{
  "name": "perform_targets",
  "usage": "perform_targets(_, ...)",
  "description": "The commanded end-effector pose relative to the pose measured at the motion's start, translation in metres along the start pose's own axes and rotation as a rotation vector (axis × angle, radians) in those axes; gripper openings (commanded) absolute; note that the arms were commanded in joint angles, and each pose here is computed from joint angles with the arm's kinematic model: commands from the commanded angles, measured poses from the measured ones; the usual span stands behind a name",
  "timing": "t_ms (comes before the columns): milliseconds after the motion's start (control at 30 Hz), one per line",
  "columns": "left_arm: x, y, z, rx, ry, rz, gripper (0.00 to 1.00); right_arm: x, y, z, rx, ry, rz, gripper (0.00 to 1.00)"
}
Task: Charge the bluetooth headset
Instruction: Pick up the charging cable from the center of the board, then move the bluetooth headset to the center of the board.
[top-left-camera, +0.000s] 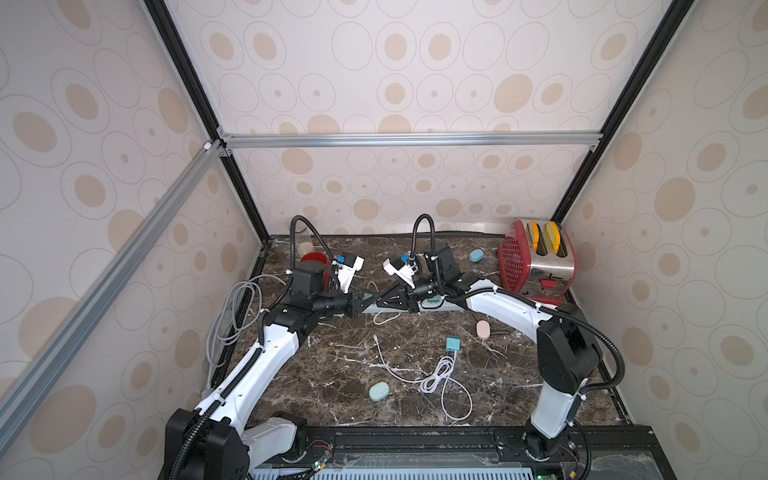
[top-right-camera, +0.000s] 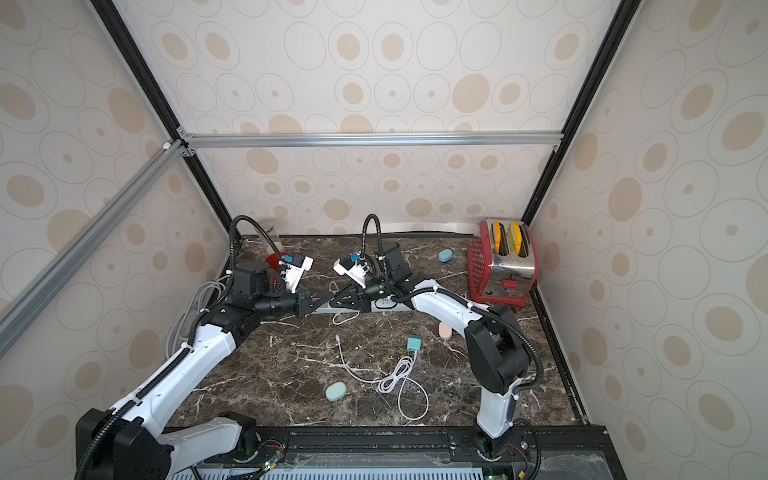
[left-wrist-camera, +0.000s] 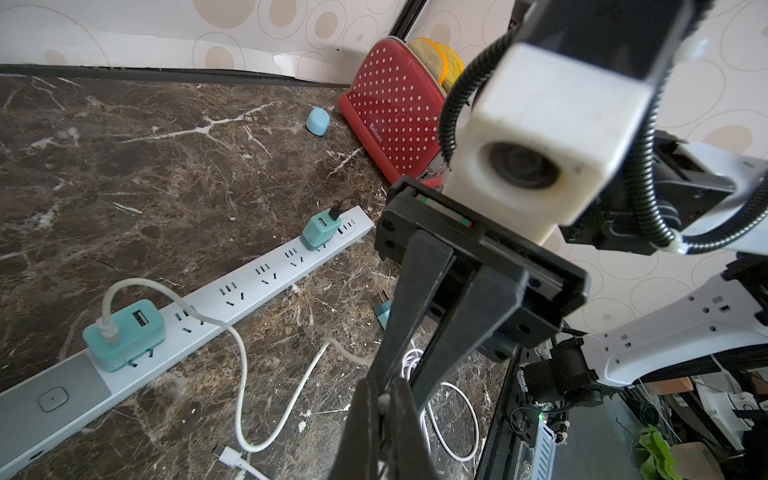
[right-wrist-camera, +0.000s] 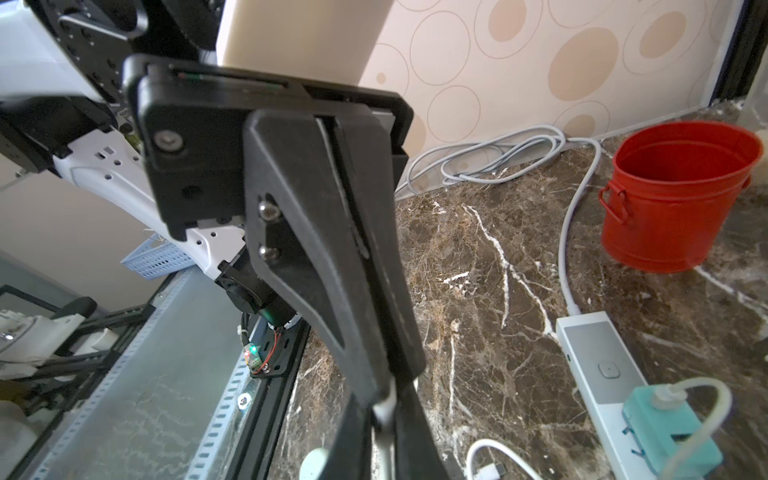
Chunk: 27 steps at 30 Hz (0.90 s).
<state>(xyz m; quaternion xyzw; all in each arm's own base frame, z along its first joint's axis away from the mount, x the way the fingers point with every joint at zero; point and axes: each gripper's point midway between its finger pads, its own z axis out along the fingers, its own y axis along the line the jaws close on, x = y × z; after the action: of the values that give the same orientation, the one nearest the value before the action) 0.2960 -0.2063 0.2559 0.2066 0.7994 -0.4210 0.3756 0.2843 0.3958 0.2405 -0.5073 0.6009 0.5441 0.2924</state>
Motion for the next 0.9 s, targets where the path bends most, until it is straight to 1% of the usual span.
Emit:
perform_targets(0,-0.003,-0.001,0.000,0.011,-0.011,0.031,0.07,-0.011,0.001,0.001,-0.021,-0.022,-0.047,0.01)
perform_targets(67,-0.003,0.000,0.000,0.009,-0.010,0.028,0.12,-0.009,0.001,0.001,-0.019,-0.022,-0.047,0.00)
perform_targets(100,-0.003,0.001,0.001,0.003,-0.009,0.022,0.22,-0.009,0.001,0.001,-0.017,-0.023,-0.049,0.00)
perform_targets(133,-0.004,0.001,0.000,-0.003,-0.013,0.016,0.37,-0.008,0.000,0.002,-0.014,-0.023,-0.050,0.00)
perform_targets(167,-0.007,0.002,0.000,-0.009,-0.021,0.009,0.47,-0.008,-0.001,0.002,-0.010,-0.024,-0.053,0.00)
perform_targets(200,-0.011,0.002,-0.002,-0.022,-0.035,0.001,0.56,-0.005,-0.003,0.002,0.002,-0.020,-0.050,0.00)
perform_targets(233,-0.015,0.004,-0.005,-0.049,-0.050,-0.007,0.62,-0.002,-0.007,0.002,0.026,-0.016,-0.051,0.00)
perform_targets(267,-0.020,0.007,-0.009,-0.083,-0.065,-0.018,0.65,0.002,-0.012,0.002,0.053,-0.010,-0.047,0.00)
perform_targets(333,-0.025,0.018,-0.019,-0.194,-0.092,-0.064,0.68,0.010,-0.024,0.000,0.128,0.005,-0.041,0.00)
perform_targets(400,-0.021,0.034,-0.031,-0.320,-0.093,-0.133,0.67,0.017,-0.034,-0.002,0.189,0.021,-0.037,0.00)
perform_targets(433,-0.014,0.039,-0.038,-0.375,-0.073,-0.162,0.66,0.020,-0.039,-0.004,0.222,0.027,-0.038,0.00)
perform_targets(533,0.007,0.035,-0.053,-0.427,-0.010,-0.178,0.63,0.033,-0.057,-0.010,0.314,0.050,-0.006,0.00)
perform_targets(567,0.015,0.034,-0.058,-0.451,0.009,-0.165,0.61,0.036,-0.061,-0.012,0.332,0.054,0.006,0.00)
perform_targets(667,0.048,0.028,-0.067,-0.549,0.117,-0.045,0.60,0.047,-0.070,-0.017,0.368,0.060,0.018,0.00)
perform_targets(700,0.058,0.025,-0.066,-0.556,0.151,-0.010,0.60,0.050,-0.072,-0.018,0.376,0.066,0.021,0.00)
perform_targets(767,0.073,0.022,-0.062,-0.576,0.188,0.022,0.59,0.054,-0.073,-0.020,0.386,0.072,0.024,0.00)
perform_targets(867,0.093,0.018,-0.054,-0.615,0.259,0.136,0.62,0.060,-0.074,-0.021,0.384,0.079,0.030,0.00)
